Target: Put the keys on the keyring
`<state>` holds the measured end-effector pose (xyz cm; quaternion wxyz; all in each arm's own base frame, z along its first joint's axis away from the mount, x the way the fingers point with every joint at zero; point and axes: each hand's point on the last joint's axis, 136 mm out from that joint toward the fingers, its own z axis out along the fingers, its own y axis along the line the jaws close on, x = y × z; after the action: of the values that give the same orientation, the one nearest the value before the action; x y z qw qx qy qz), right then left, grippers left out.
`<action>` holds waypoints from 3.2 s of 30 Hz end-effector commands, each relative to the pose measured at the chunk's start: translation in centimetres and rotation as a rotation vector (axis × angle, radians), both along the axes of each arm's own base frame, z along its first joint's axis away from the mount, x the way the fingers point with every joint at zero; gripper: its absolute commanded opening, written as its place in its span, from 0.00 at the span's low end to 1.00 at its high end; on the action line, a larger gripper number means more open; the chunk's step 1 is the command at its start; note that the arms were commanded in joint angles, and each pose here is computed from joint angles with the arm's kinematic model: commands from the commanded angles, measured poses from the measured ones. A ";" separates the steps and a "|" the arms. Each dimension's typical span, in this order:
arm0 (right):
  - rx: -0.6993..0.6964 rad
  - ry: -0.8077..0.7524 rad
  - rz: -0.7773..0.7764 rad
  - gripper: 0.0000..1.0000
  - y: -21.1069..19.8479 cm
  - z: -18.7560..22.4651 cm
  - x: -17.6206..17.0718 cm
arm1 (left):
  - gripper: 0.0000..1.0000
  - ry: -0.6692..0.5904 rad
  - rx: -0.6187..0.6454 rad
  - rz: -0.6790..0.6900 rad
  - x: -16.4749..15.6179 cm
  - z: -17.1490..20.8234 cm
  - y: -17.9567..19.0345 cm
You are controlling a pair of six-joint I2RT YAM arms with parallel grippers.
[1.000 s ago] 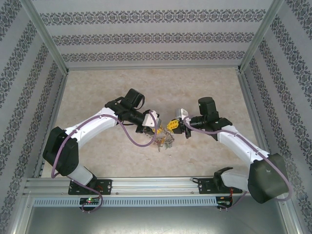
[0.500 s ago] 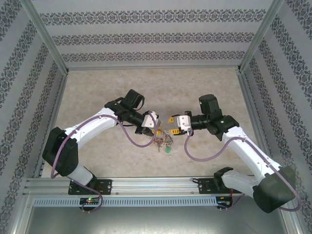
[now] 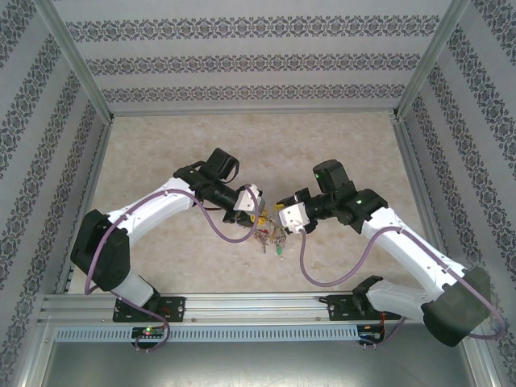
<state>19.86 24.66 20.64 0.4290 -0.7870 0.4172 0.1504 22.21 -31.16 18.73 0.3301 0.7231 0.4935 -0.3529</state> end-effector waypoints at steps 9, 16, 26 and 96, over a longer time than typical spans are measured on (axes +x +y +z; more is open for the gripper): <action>-0.031 -0.052 0.035 0.28 0.9 0.8 -0.3 | 0.00 0.034 -0.038 -0.045 -0.8 1.4 -0.7; -0.040 -0.084 0.065 0.16 1.0 0.8 -1.0 | 0.00 0.056 -0.044 -0.043 -0.8 1.4 -0.9; 0.024 -0.047 0.052 0.00 0.8 1.6 -1.5 | 0.00 -0.018 -0.051 -0.024 -0.6 1.9 -0.5; 0.171 0.459 -0.187 0.00 1.4 4.5 -1.0 | 0.35 -0.230 -0.105 -0.092 -1.0 5.2 -2.1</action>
<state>19.48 25.17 22.92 0.3762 -0.6377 0.6001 0.3028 22.13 -32.99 23.81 0.4144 0.7470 0.4211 -0.3048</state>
